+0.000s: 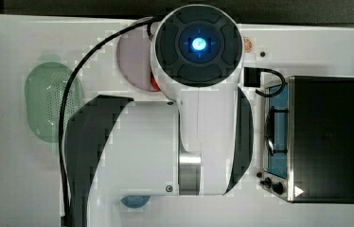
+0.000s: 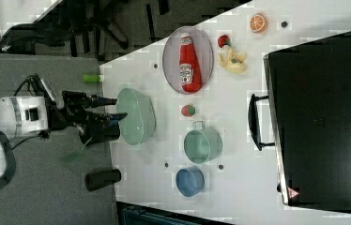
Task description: Flap open oven.
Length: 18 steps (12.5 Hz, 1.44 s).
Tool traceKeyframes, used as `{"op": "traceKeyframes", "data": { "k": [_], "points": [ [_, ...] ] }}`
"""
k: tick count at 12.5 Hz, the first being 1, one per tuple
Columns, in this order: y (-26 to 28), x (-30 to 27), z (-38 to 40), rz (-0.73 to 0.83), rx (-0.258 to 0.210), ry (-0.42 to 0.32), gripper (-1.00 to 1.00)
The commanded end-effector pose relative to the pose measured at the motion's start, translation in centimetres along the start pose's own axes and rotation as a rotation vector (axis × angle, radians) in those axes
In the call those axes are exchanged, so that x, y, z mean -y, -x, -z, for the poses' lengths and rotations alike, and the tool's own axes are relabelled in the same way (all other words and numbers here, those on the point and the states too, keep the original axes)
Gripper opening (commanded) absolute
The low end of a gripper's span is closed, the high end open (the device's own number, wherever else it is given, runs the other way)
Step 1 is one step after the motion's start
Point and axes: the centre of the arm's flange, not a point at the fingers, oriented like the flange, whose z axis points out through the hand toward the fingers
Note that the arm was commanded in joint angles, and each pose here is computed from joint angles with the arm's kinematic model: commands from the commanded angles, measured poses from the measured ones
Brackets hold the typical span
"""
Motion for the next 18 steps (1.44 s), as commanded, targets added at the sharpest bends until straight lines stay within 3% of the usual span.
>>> {"op": "traceKeyframes", "data": {
  "k": [1,3,6,7,13,15,18],
  "points": [
    [6.5,-12.6,5.6,-0.149,0.032,-0.017,0.59],
    [6.5,-12.6,5.6,-0.149,0.032,-0.017,0.99],
    [6.5,-12.6,5.5,-0.149,0.032,-0.016,1.00],
    [6.5,-12.6,5.5,-0.149,0.032,-0.016,0.90],
    [6.0,-13.0,5.2,-0.161,0.040,-0.014,-0.55],
    [5.7,-13.4,4.4,-0.150,0.053,-0.004,-0.65],
    [4.2,-14.7,1.8,0.048,0.071,0.010,-0.65]
  ]
}}
